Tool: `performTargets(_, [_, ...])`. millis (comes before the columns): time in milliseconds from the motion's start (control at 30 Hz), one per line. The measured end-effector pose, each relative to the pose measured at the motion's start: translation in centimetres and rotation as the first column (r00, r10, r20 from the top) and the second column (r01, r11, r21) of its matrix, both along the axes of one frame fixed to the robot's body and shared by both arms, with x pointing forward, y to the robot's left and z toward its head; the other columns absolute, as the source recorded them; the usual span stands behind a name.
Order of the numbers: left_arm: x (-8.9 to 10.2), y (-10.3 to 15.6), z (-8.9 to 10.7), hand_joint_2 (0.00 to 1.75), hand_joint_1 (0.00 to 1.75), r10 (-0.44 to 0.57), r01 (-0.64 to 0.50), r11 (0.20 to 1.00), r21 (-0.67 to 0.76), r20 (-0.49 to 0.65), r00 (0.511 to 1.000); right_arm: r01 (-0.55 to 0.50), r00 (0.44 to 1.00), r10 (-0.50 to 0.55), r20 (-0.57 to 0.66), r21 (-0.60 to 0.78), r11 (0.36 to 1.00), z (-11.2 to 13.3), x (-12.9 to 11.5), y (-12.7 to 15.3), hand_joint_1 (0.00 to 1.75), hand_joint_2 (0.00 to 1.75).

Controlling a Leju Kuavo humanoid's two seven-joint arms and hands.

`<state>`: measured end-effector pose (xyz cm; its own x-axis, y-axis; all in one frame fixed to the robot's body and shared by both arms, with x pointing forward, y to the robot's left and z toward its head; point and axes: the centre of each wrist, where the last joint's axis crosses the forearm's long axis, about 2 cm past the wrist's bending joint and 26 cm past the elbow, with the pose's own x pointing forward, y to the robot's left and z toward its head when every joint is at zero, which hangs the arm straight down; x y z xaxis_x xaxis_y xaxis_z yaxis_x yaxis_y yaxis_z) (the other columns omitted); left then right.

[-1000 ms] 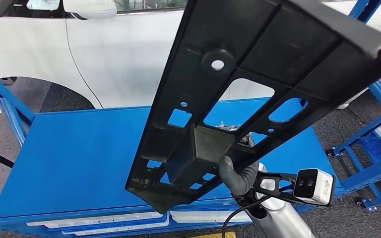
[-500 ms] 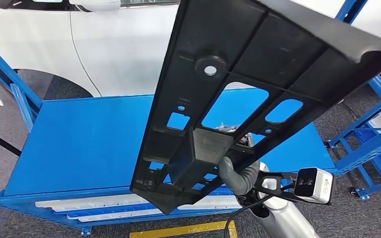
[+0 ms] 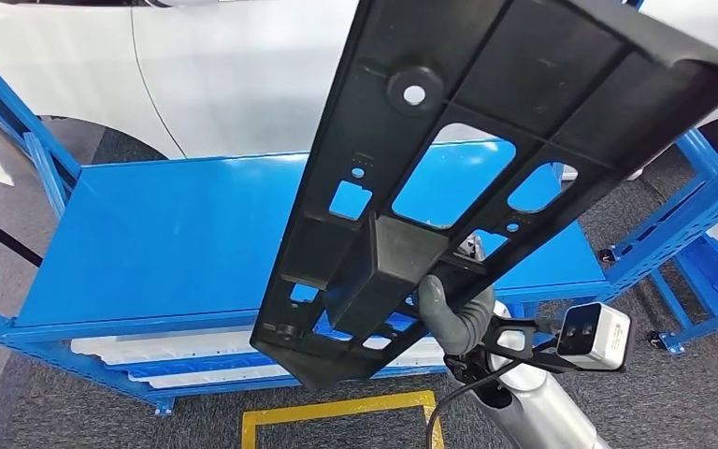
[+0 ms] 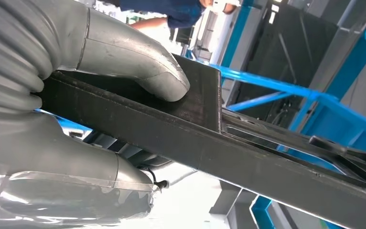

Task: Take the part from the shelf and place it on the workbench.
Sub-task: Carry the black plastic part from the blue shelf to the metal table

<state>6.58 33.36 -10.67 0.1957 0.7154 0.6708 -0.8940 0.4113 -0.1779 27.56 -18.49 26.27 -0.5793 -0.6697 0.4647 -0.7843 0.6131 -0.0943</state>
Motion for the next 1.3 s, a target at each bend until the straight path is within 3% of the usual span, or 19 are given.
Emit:
performTargets(167, [-0.1, 0.5, 0.0, 0.00, 0.00, -0.002, 0.002, 1.000, -0.002, -0.001, 1.000, 0.018, 1.000, -0.018, 0.001, 0.003, 1.000, 0.4, -0.4, 0.3, 1.75, 1.75])
performTargets(400, [-1.0, 0.6, -0.1, 0.00, 0.00, 0.000, -0.003, 0.999, -0.047, -0.056, 0.998, 0.023, 1.000, -0.023, 0.001, -0.003, 1.000, -1.8, -1.3, -1.6, 1.75, 1.75])
performTargets(733, [-0.9, 0.5, -0.1, 0.00, 0.00, 0.000, -0.003, 0.999, -0.051, -0.056, 0.998, 0.024, 1.000, -0.024, 0.002, -0.019, 1.000, -2.0, -1.5, -2.2, 1.75, 1.75])
performTargets(967, [-2.1, -0.4, -0.3, 0.00, 0.00, 0.010, -0.014, 0.998, -0.062, -0.077, 0.997, -0.102, 0.995, 0.101, -0.025, -0.078, 0.992, -5.2, -3.5, -4.3, 1.75, 1.75])
performTargets(1167, [-1.6, -0.6, -0.3, 0.00, 0.00, 0.011, -0.017, 0.997, -0.075, -0.070, 0.998, -0.022, 0.997, 0.024, -0.069, 0.026, 0.999, -4.2, -1.7, -6.9, 1.75, 1.75])
performTargets(1300, [-1.2, -0.7, -0.2, 0.00, 0.00, 0.012, -0.017, 0.996, -0.084, -0.064, 0.998, 0.010, 0.997, -0.009, -0.079, 0.013, 1.000, -3.5, -0.6, -8.0, 1.75, 1.75])
